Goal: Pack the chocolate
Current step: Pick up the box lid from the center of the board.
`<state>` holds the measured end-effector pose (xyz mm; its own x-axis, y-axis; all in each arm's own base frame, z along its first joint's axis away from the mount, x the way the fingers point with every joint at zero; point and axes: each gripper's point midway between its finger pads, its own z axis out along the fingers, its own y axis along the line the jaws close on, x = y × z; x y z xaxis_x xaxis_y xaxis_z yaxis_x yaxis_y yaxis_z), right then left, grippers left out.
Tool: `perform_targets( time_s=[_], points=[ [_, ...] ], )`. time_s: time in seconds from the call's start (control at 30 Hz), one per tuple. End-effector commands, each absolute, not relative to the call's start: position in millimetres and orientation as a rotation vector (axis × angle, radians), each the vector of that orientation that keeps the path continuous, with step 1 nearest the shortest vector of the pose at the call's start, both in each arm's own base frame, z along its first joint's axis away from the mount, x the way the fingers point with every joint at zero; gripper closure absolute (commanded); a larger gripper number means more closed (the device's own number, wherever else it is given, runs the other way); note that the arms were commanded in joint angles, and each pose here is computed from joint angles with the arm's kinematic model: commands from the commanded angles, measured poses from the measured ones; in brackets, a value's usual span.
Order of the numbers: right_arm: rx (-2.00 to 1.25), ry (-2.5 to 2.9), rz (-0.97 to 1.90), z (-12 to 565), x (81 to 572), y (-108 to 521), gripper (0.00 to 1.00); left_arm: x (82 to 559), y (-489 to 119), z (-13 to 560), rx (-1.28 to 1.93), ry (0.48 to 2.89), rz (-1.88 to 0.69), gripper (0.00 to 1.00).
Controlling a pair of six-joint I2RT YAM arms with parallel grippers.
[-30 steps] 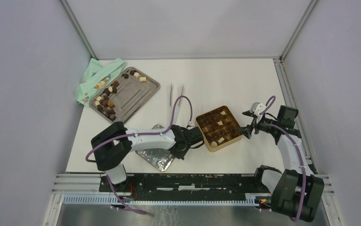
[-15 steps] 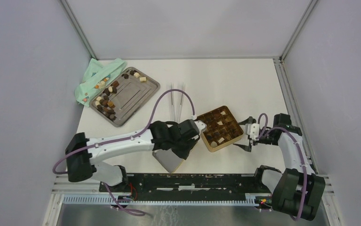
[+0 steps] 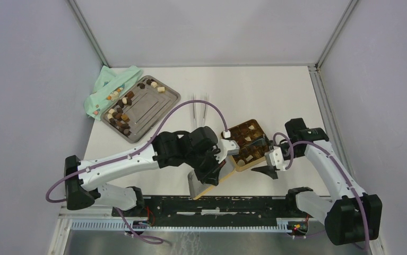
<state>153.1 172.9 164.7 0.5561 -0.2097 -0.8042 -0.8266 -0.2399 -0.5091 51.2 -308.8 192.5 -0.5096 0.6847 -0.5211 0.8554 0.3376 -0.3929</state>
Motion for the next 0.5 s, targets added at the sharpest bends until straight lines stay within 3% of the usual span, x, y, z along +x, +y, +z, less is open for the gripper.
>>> perform_targets(
  time_s=[0.0, 0.47],
  points=[
    [-1.788, 0.505, 0.649, 195, 149, 196, 0.05, 36, -326, 244, 1.555, 2.074, -1.146, 0.98],
    [-1.861, 0.48, 0.752, 194, 142, 226, 0.24, 32, -348, 254, 1.681, 2.002, -1.37, 0.98]
  ],
)
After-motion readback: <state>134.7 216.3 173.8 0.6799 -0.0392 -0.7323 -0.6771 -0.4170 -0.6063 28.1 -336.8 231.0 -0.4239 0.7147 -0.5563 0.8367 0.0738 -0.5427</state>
